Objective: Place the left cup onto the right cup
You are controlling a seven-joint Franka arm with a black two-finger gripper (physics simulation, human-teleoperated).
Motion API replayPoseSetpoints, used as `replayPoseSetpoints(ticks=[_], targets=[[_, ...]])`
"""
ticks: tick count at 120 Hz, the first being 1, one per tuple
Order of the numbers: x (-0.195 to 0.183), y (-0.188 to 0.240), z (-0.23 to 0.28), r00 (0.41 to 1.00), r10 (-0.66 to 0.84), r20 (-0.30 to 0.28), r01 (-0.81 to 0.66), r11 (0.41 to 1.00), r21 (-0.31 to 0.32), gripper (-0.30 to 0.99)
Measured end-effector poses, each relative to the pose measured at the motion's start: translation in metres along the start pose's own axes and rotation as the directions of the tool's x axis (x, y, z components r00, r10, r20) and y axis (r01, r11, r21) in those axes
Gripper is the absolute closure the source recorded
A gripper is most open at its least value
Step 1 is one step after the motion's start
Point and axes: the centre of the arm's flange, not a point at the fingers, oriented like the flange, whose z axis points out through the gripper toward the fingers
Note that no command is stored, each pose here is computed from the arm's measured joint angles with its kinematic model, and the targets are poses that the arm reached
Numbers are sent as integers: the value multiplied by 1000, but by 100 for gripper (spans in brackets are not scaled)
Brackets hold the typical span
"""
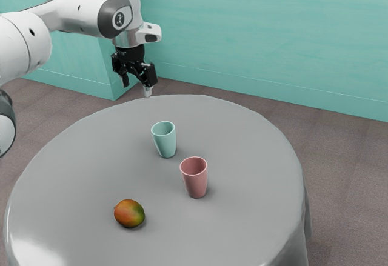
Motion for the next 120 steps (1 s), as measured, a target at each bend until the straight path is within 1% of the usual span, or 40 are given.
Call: replayPoseSetpoints(ticks=[12, 30, 38, 49, 68, 83, 120], targets=[[8, 7, 14, 1000, -4, -10, 4, 999, -32, 0], [7, 21, 50, 1000, -13, 12, 14, 996, -93, 0], [7, 25, 57, 1000, -15, 7, 16, 994, -107, 0], [9, 31, 62, 1000, -15, -4, 14, 993, -116, 0], [9, 35, 78, 1000, -22, -6, 21, 992, -123, 0], [14, 38, 100, 1000, -28, 10, 29, 991, -130, 0], [25, 41, 135, 999, -42, 19, 44, 990, -136, 0]])
